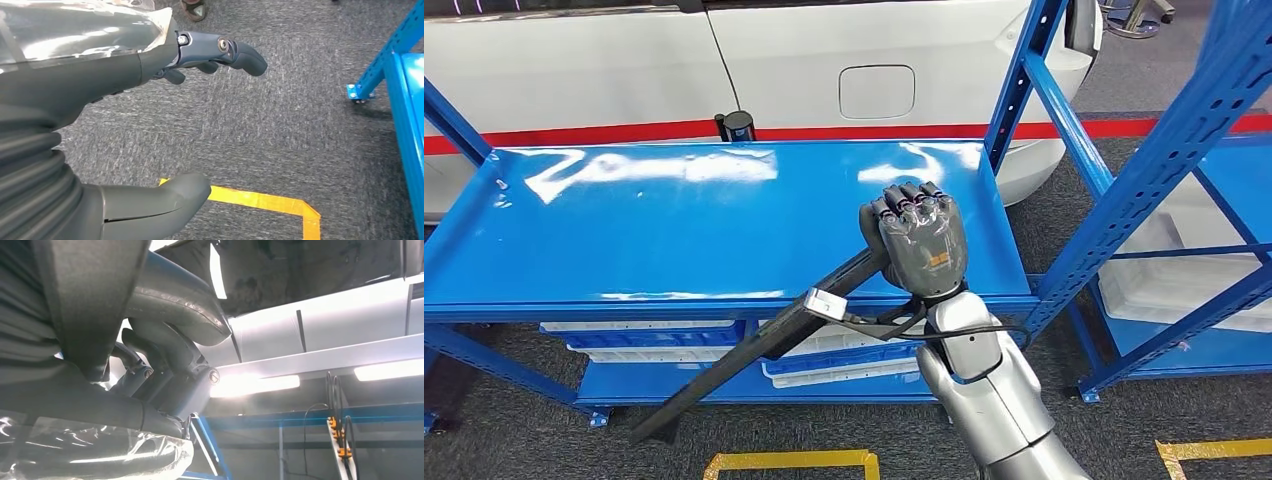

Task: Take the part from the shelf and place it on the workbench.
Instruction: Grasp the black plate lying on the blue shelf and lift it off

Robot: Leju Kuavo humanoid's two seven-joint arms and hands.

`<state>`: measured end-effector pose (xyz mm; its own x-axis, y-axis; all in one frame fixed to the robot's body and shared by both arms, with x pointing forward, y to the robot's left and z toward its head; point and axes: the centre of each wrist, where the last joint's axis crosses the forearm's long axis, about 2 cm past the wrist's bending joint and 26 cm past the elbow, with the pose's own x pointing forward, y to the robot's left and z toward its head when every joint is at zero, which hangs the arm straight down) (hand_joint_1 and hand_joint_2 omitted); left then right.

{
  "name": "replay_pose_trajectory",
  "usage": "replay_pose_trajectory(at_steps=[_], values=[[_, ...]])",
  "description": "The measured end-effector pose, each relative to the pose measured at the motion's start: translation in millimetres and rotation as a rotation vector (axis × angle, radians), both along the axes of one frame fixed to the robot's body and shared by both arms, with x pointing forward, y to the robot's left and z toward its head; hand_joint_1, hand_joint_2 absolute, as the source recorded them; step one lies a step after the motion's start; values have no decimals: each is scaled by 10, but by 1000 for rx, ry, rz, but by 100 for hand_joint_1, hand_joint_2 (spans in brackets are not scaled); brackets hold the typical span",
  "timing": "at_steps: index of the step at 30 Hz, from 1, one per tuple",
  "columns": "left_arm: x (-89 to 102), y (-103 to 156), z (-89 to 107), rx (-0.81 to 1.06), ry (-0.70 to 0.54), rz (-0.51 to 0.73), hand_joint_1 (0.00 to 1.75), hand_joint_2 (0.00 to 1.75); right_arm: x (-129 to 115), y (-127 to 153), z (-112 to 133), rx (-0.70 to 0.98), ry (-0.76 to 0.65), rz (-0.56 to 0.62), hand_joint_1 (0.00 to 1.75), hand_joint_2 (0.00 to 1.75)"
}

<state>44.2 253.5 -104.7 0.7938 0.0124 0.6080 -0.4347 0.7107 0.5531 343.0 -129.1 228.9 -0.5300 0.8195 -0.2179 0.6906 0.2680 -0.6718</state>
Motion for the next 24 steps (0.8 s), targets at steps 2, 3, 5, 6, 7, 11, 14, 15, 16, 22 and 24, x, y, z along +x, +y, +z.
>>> replay_pose_trajectory(at_steps=[2, 3, 5, 6, 7, 11, 14, 15, 16, 22, 24], values=[[-1, 1, 0, 0, 5, -1, 0, 175, 0, -19, 5, 2, -4, -1, 175, 175], [-1, 3, 0, 0, 6, -3, 0, 175, 1, -27, 6, 2, -5, -1, 175, 175], [2, 5, 1, 2, 8, -6, 0, 175, 2, -41, 3, 1, -7, -1, 175, 175], [3, 4, 1, 2, 8, -5, 0, 175, 2, -46, 3, 0, -8, -2, 175, 175], [2, 1, 1, 1, 9, -3, 0, 175, 2, -51, 3, 0, -9, -2, 175, 175], [-2, -8, 2, 0, 11, -1, 0, 175, 3, -61, 1, -2, -10, -3, 175, 175], [-5, -8, 1, 0, 13, 3, 0, 175, 3, -63, 0, -3, -10, -3, 175, 175], [-6, -8, 1, -1, 13, 5, 0, 175, 3, -63, -1, -3, -10, -3, 175, 175], [-7, -8, 1, -1, 14, 7, 0, 175, 3, -64, -1, -3, -10, -3, 175, 175], [-9, -6, 1, -1, 14, 10, 0, 175, 3, -67, -3, -4, -10, -3, 175, 175], [-8, -9, 1, 0, 10, 5, 0, 175, 3, -67, -4, -4, -10, -3, 175, 175]])
